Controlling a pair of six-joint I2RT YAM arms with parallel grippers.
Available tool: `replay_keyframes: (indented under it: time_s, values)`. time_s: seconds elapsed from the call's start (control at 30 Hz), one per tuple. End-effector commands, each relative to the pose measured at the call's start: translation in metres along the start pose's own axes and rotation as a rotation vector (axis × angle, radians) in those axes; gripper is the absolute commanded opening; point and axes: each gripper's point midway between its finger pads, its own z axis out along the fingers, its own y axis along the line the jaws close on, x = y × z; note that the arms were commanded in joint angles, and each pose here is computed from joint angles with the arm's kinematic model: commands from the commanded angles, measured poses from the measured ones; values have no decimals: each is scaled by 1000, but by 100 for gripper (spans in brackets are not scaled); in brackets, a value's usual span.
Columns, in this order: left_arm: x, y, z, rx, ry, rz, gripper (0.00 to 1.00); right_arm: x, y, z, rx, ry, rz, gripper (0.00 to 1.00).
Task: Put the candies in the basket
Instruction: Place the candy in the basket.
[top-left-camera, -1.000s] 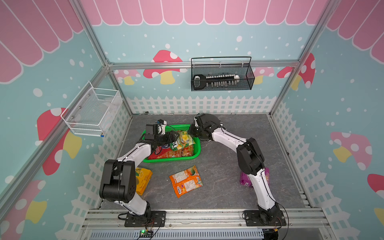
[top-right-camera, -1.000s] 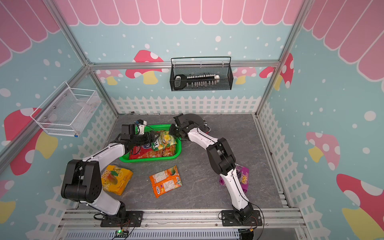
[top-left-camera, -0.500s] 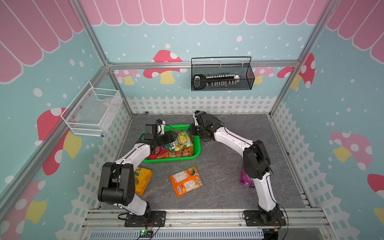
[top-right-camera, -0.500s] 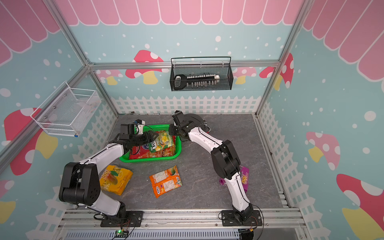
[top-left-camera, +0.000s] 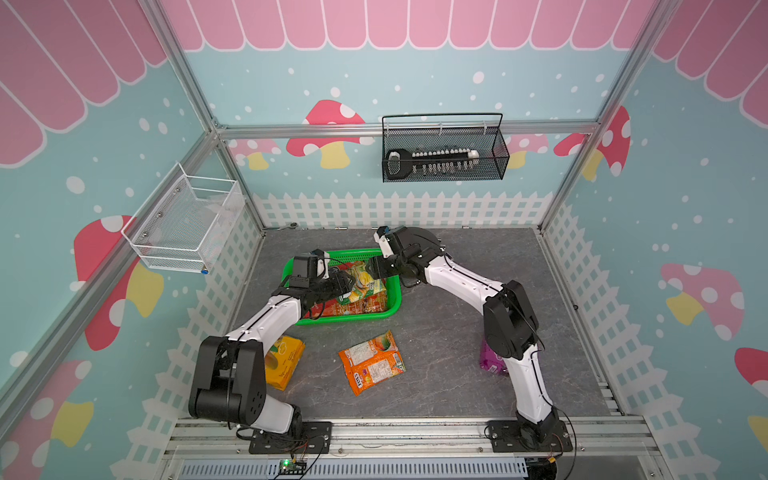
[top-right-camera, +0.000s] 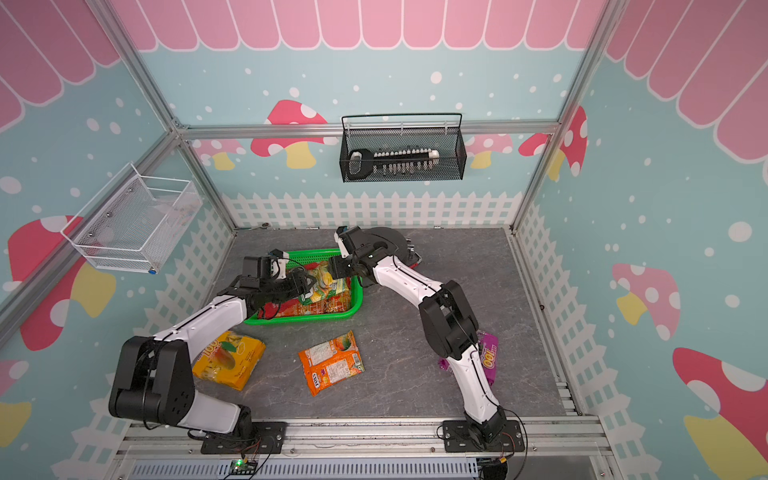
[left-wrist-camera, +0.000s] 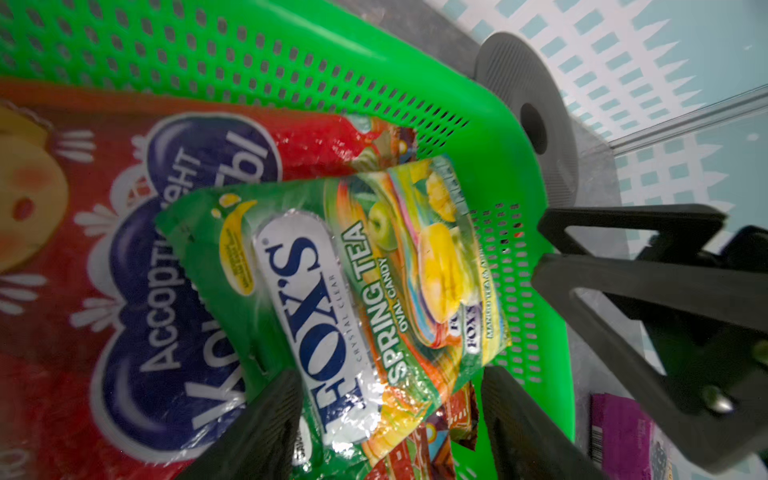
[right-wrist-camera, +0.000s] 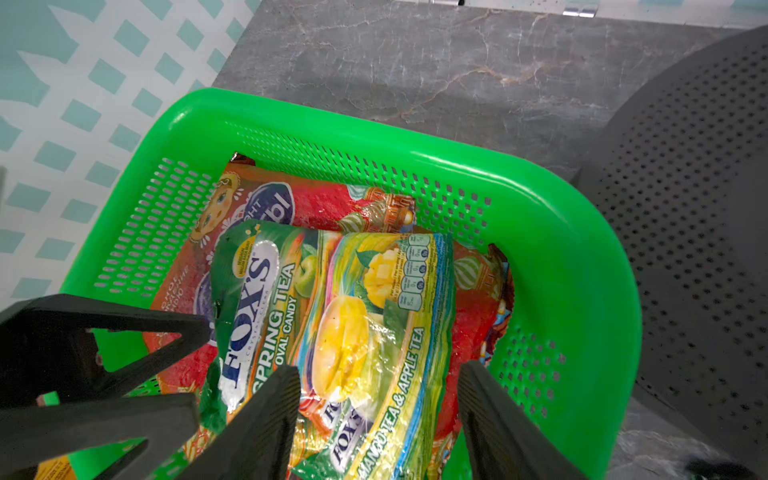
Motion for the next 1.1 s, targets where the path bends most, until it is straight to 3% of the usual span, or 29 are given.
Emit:
replay_keyframes:
  time_s: [0.0,0.23,0.6,0.83,1.07]
  values:
    - [-3,3,4,-31,-6,-12,71,9,-4,3,18,27,-10,66]
    - [-12,-3,25,-8,40,26,63,4,-5,-10,35,7,-3,66]
    - [-13,-33,58,105,120,76,62,-1,-10,-35,86,-36,-9,67]
    - [-16,-46,57,118,110,73,62,-8,-10,-56,106,-77,-41,67]
    - [-38,-45,29,98,28,75,66,1,8,-65,2,-44,-113,65]
